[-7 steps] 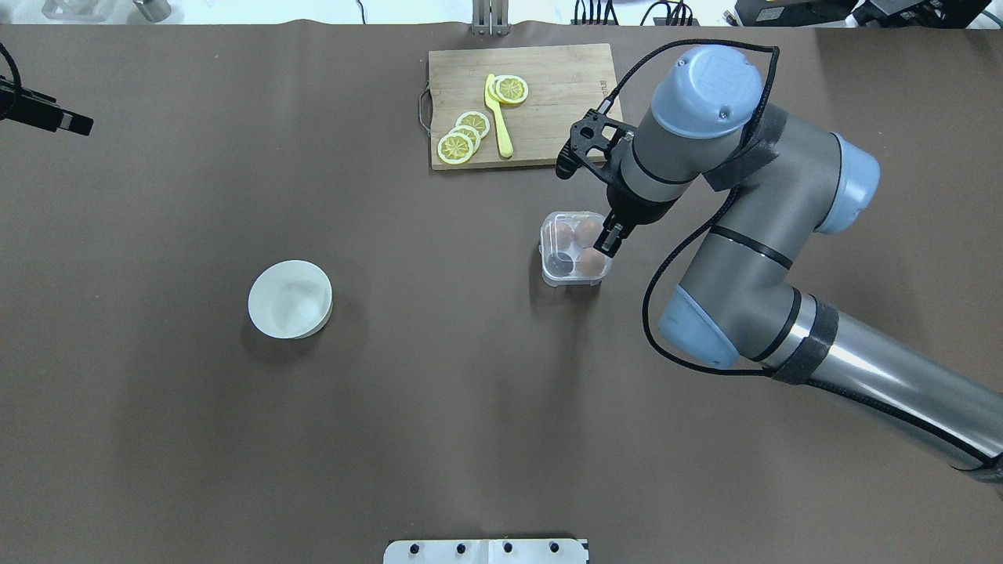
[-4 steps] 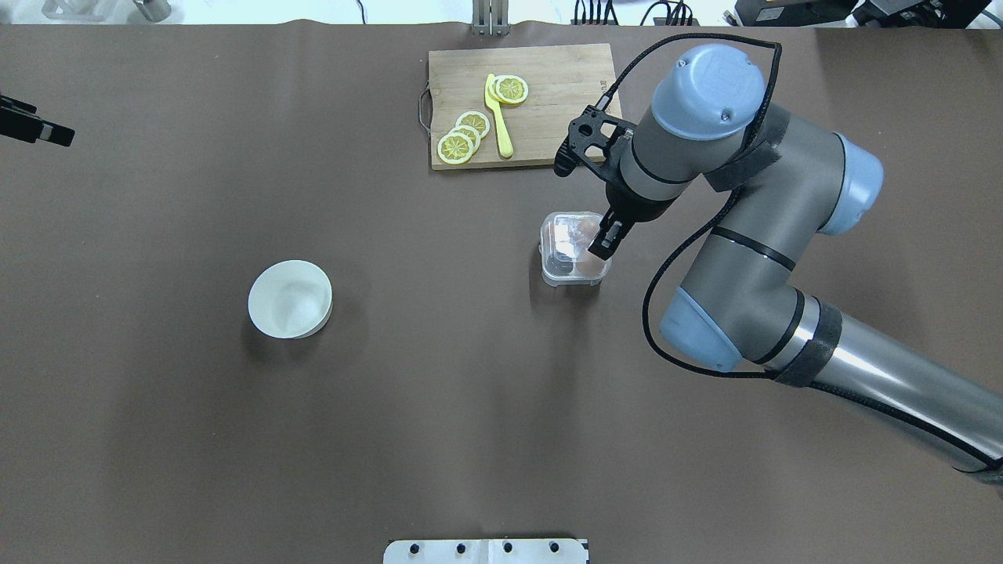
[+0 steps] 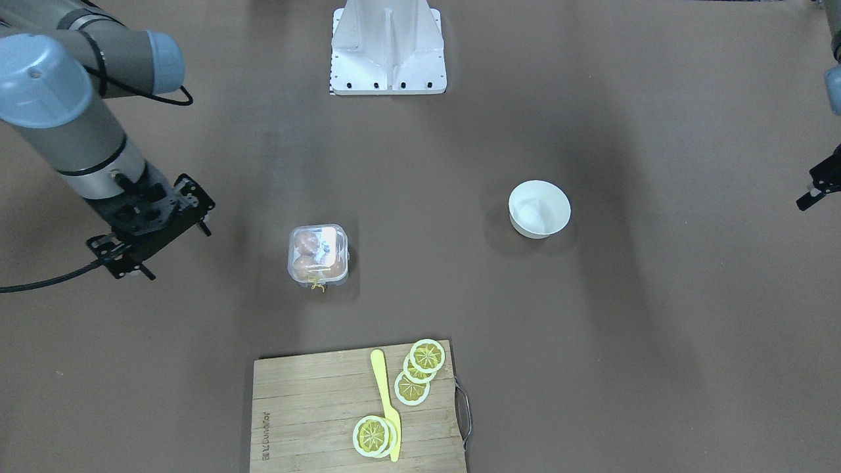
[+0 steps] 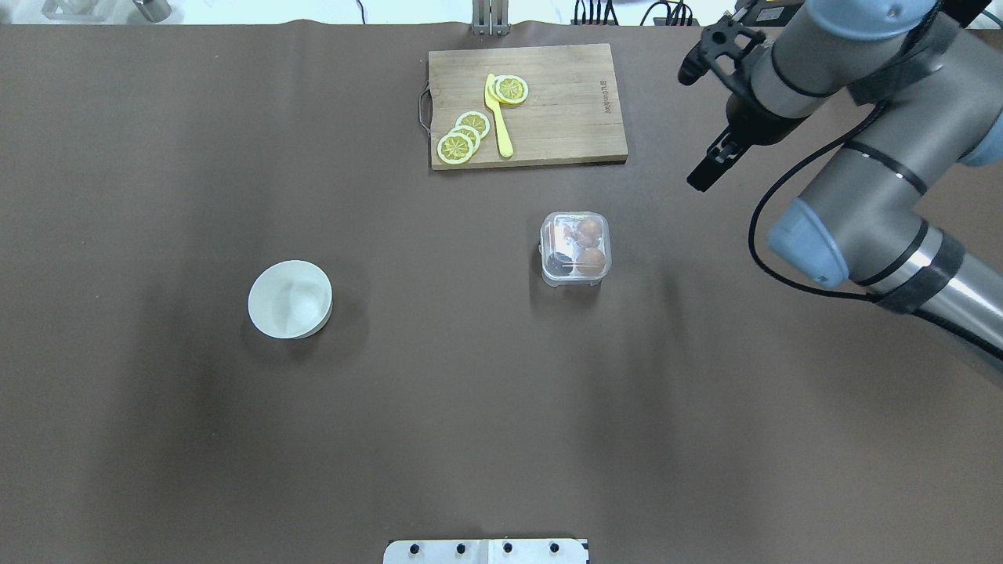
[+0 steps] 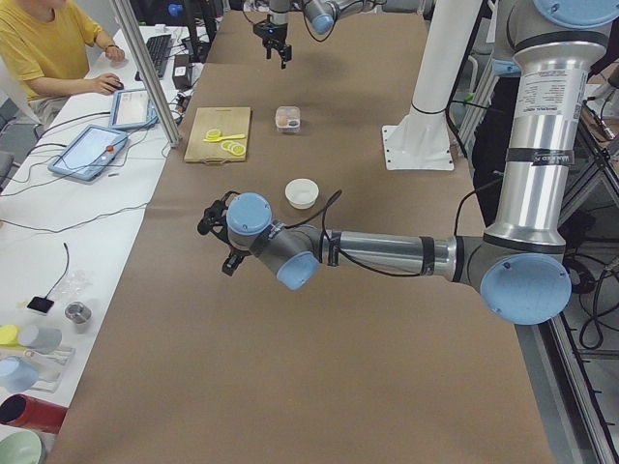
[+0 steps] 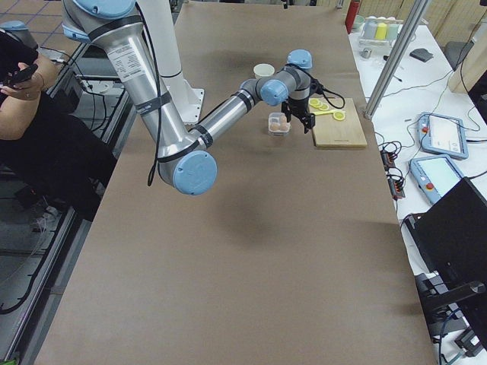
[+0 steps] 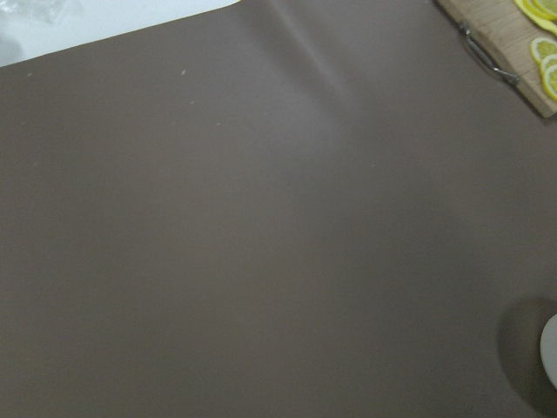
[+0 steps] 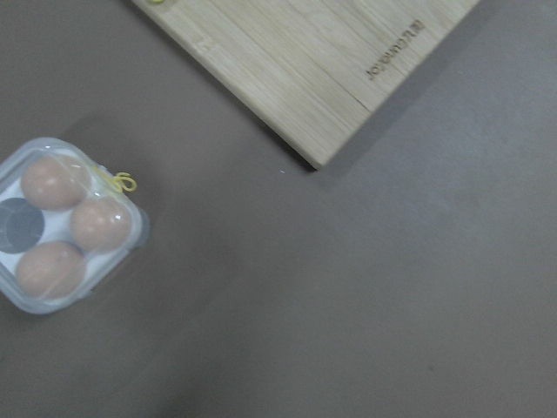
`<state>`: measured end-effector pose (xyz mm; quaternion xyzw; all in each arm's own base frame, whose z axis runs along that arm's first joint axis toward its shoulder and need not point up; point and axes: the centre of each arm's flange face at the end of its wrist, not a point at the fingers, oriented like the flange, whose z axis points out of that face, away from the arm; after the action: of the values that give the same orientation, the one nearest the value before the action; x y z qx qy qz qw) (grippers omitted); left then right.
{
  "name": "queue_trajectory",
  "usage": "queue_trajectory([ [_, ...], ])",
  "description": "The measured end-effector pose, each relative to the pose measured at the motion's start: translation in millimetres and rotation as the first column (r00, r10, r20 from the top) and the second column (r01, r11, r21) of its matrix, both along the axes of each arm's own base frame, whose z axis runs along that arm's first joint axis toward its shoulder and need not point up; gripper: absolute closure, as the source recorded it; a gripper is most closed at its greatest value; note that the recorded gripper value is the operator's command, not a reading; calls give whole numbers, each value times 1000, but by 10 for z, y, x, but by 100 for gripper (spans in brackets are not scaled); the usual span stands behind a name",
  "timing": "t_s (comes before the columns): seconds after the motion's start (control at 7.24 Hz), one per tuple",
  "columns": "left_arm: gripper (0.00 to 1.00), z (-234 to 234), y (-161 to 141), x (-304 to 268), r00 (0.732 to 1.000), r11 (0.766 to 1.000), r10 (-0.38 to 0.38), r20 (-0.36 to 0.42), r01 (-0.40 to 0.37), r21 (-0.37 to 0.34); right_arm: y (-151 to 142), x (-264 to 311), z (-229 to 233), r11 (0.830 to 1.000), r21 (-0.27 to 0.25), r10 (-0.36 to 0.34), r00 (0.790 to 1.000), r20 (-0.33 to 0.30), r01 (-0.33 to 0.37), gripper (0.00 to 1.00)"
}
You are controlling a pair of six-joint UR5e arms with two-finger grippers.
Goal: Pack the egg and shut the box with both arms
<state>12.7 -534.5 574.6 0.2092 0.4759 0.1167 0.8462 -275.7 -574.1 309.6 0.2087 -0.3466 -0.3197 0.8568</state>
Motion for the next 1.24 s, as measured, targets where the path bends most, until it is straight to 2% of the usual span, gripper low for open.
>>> queue_trajectory([
  [0.28, 3, 437, 28, -426, 998, 992, 4, 56, 4, -127, -140, 822, 442, 991, -95, 91, 996, 12, -90, 0],
  [0.55, 2, 663, 87, -641, 996, 978, 24, 80, -7, -206, -188, 1525, 837, 968, -162, 194, 981, -15, -194, 0],
  [0.69, 2, 749, 107, -657, 996, 973, 32, 82, -12, -233, -211, 1825, 1096, 945, -215, 241, 969, -51, -246, 0],
  [0.97, 2, 842, 140, -657, 996, 967, 38, 83, -16, -253, -254, 2266, 1628, 888, -332, 298, 948, -109, -317, 0],
  [1.24, 2, 849, 145, -665, 995, 967, 37, 89, -13, -253, -266, 2371, 2027, 847, -426, 299, 948, -112, -318, 0],
])
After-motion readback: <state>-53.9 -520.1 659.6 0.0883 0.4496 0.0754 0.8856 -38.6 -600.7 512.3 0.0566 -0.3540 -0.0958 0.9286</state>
